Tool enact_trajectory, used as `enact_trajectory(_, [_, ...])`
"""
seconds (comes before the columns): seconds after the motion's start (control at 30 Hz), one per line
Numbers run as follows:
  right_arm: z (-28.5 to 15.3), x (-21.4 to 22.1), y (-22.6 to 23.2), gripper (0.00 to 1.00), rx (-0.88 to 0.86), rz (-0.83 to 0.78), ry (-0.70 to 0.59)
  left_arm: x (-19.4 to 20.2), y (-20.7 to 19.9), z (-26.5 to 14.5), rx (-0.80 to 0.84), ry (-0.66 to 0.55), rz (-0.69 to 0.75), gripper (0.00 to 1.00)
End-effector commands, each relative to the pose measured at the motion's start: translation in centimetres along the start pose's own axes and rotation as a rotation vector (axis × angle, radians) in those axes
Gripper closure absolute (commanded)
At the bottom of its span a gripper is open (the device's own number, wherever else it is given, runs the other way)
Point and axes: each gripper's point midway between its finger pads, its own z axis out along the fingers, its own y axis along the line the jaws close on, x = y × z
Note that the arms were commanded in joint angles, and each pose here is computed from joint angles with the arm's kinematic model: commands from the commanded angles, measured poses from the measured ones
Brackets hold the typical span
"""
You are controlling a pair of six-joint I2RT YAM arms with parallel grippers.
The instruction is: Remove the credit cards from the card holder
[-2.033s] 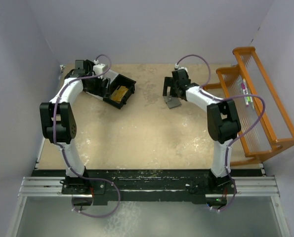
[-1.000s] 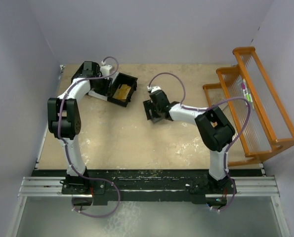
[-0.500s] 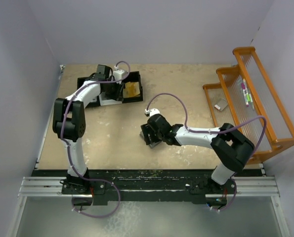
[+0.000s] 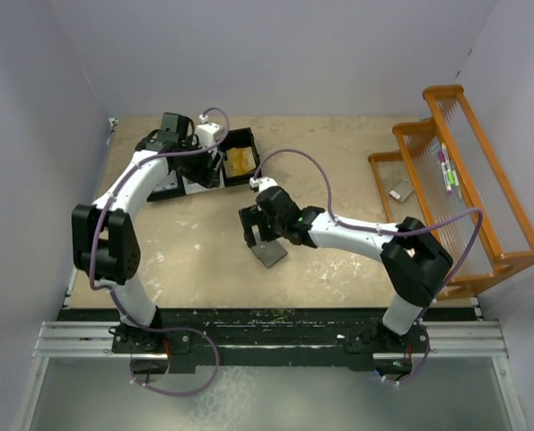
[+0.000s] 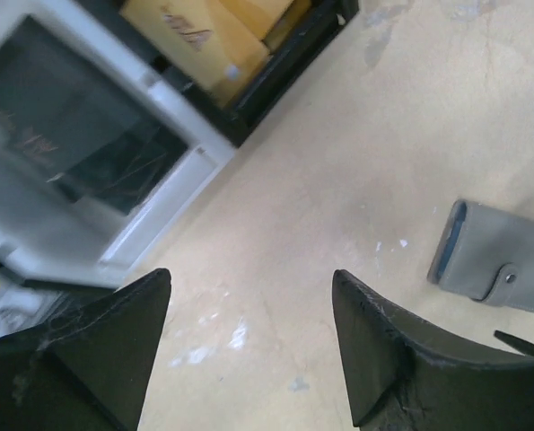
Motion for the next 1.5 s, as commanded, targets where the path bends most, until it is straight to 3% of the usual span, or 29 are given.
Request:
enact_trajectory(0.0, [-2.1, -6.7, 0.0, 0.07, -0.017, 0.001, -0.112, -1.3, 4.3, -5.5, -0.204, -0.078, 0.001, 0.24])
enact_trajectory(0.17, [-3.3, -10.7, -2.0, 0.06, 0.007, 0.035, -0.184, -0.1, 10.6, -6.0, -0.43, -0.027, -0.096, 0.25])
enact_trajectory(0.4, [-3.9, -9.7, -2.7, 0.06, 0.016, 0.057, -0.189, 0.8, 13.1, -2.0, -0.386, 0.017, -0.197, 0.26])
enact_trajectory(0.63, [-4.3, -6.9, -4.0, 0.09, 0.045, 0.084, -0.191, 1.2, 13.0, 1.9, -0.282, 0.033, -0.209, 0.4])
enact_trajectory(0.8, [-3.9, -4.4, -4.2, 0.11, 0.056, 0.082, -0.156, 1.5, 12.5, 2.9, -0.237, 0.037, -0.212, 0.63])
enact_trajectory(0.9, [-3.1, -2.6, -4.1, 0.11, 0.065, 0.057, -0.12, 1.8, 11.4, 2.7, -0.205, 0.03, -0.202, 0.71])
enact_trajectory(1.17, [-2.2, 0.0, -2.3, 0.0, 0.038, 0.001, -0.089, 3.9, 5.9, 1.9, -0.137, 0.065, -0.192, 0.69])
enact_trajectory(1.3, [-2.1, 1.6, -2.0, 0.0, 0.012, -0.01, -0.067, 4.1, 3.0, 1.0, -0.085, 0.06, -0.216, 0.66])
enact_trajectory(1.4, [-2.0, 2.3, -1.8, 0.0, 0.019, -0.038, -0.057, 3.9, 1.8, 0.1, -0.065, 0.052, -0.232, 0.59])
enact_trajectory(1.47, [-1.5, 3.1, -1.7, 0.0, 0.04, -0.068, -0.038, 4.0, 1.2, -0.5, -0.055, 0.056, -0.251, 0.45])
